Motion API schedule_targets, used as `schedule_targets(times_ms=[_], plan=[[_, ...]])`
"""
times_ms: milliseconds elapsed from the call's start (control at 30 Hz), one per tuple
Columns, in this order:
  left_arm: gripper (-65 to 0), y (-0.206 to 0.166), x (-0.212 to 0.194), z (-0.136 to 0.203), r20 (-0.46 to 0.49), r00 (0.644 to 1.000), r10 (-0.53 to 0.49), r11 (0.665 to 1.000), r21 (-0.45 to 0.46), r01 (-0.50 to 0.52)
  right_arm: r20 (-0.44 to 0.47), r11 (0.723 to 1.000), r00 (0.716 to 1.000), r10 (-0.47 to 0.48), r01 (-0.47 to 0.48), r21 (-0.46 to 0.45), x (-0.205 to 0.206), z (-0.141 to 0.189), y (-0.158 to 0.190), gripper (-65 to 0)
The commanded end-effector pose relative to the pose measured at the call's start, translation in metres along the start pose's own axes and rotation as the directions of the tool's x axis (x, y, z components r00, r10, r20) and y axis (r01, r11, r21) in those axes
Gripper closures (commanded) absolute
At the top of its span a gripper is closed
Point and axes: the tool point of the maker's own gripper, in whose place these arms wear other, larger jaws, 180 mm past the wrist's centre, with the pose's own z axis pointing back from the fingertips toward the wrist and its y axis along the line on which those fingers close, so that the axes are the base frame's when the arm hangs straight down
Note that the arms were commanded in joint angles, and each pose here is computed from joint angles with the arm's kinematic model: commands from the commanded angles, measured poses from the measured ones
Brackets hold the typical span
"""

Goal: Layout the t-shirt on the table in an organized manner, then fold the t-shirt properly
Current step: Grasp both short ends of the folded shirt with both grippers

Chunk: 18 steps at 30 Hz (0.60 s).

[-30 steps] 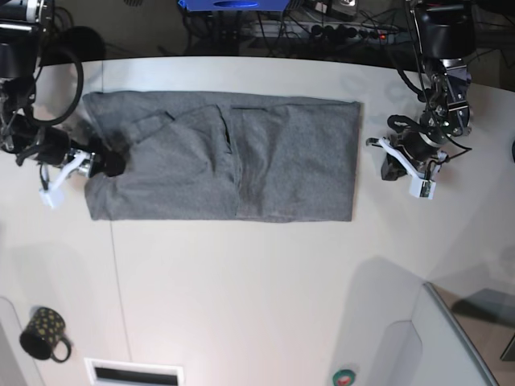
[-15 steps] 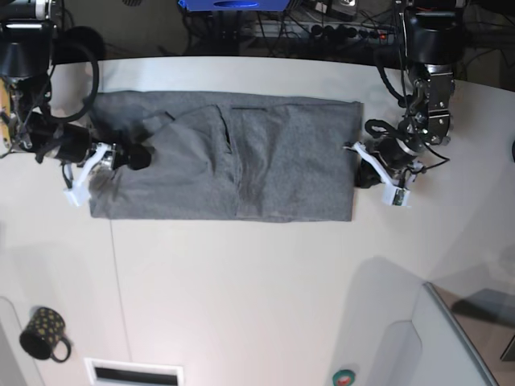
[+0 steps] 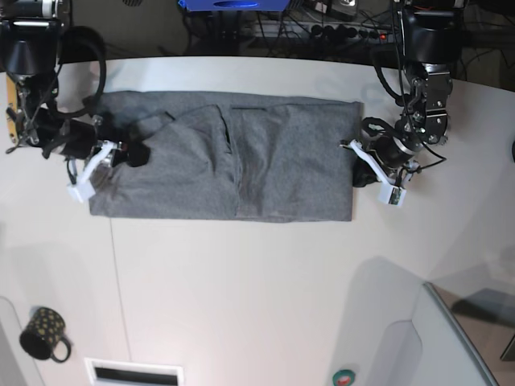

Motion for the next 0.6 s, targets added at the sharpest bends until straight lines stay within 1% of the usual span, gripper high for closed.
schedule_targets(times_ms=[0, 67, 133, 167, 333, 467, 500, 567], plan=[[0.0, 0.003, 0.000, 0.001, -0.019, 1.000, -0.018, 1.000, 0.006, 0.018, -0.027, 1.000, 1.000, 0.004, -0.005, -0.023, 0.000, 0.000, -0.003, -18.3], [0.0, -0.006, 0.000, -0.003, -0.015, 1.000, -0.011, 1.000, -0.007, 0.011, -0.019, 1.000, 1.000, 0.011, -0.011, -0.020, 0.005, 0.000, -0.001, -11.9], [0.0, -0.012, 0.001, -0.005, -0.010, 1.000, -0.003, 1.000, -0.016, 0.003, -0.014, 1.000, 1.000, 0.016, -0.016, -0.016, 0.008, -0.001, 0.001, -3.0], [0.0, -0.013, 0.001, -0.006, -0.010, 1.000, -0.002, 1.000, -0.017, 0.002, -0.015, 1.000, 1.000, 0.022, -0.022, -0.016, 0.008, -0.001, 0.002, -0.2], [0.0, -0.022, 0.002, -0.010, -0.004, 1.000, 0.010, 0.999, -0.031, -0.010, 0.015, 0.997, 0.997, 0.072, -0.072, -0.013, 0.026, 0.002, 0.012, -0.9], [0.0, -0.024, 0.002, -0.010, -0.002, 1.000, 0.013, 0.999, -0.035, -0.013, 0.053, 0.996, 0.997, 0.059, -0.055, -0.069, 0.036, 0.010, 0.014, -0.8], [0.0, -0.025, 0.002, -0.011, -0.002, 1.000, 0.014, 0.999, -0.036, -0.014, 0.063, 0.995, 0.996, 0.067, -0.062, -0.079, 0.039, 0.013, 0.018, -0.8], [0.0, -0.025, 0.002, -0.011, -0.002, 1.000, 0.014, 0.999, -0.036, -0.014, 0.062, 0.994, 0.994, 0.088, -0.084, -0.071, 0.042, 0.011, 0.035, -0.8]])
